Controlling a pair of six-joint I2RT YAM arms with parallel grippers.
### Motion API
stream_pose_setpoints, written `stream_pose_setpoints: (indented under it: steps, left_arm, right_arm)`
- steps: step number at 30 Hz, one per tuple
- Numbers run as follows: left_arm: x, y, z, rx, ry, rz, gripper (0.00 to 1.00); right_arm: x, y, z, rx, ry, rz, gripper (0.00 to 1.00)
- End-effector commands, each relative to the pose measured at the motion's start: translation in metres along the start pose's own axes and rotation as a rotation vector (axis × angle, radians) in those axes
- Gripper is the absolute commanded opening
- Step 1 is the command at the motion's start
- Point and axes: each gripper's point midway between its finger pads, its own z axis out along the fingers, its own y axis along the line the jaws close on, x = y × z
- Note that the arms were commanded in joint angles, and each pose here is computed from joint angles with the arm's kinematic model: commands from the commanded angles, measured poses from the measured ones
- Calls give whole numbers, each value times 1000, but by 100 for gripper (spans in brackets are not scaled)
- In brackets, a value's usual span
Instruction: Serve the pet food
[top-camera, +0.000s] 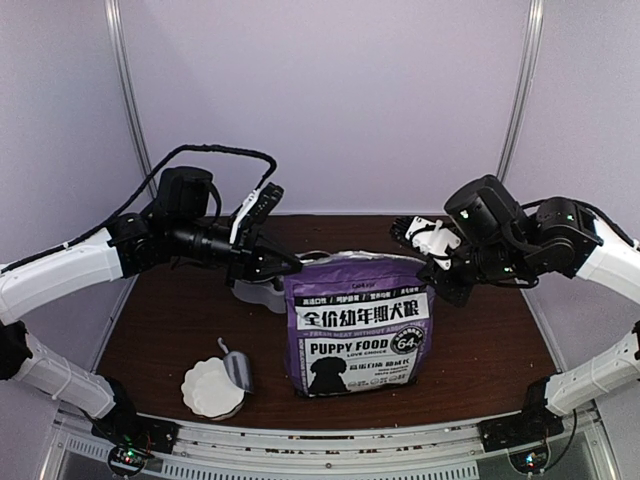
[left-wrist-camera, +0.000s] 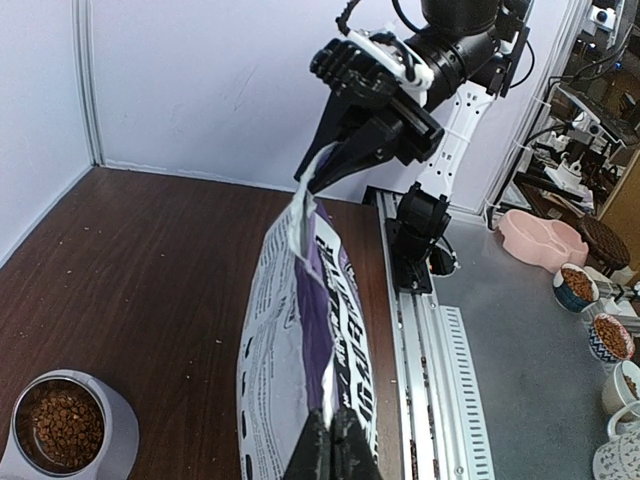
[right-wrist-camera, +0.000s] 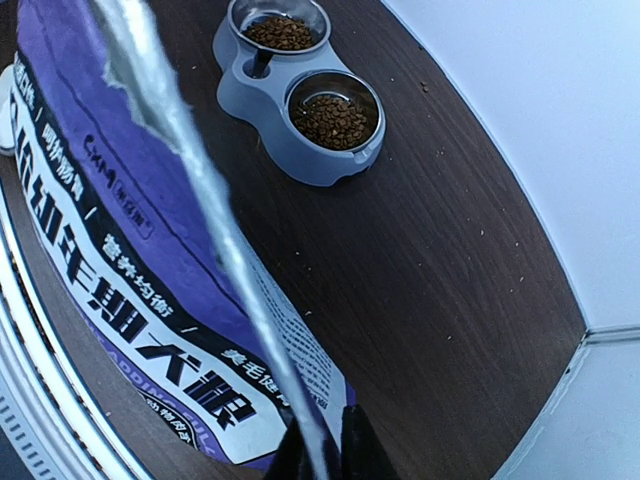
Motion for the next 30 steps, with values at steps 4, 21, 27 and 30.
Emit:
stream_pose_setpoints:
  steps: [4, 21, 27, 30]
  left_arm:
    - [-17, -7, -16, 5, -57, 44, 0]
    - [-17, -5, -18, -2, -59, 40, 0]
    - [-18, -4, -19, -7, -58, 38, 0]
    - [-18, -2, -23, -23, -55, 44, 0]
  right_arm:
    - [24, -24, -5, 104, 66, 38, 3]
    - [23, -23, -8, 93, 46, 47, 0]
    - [18, -22, -10, 79, 19, 55, 2]
    - [12, -18, -10, 40, -35, 80, 33]
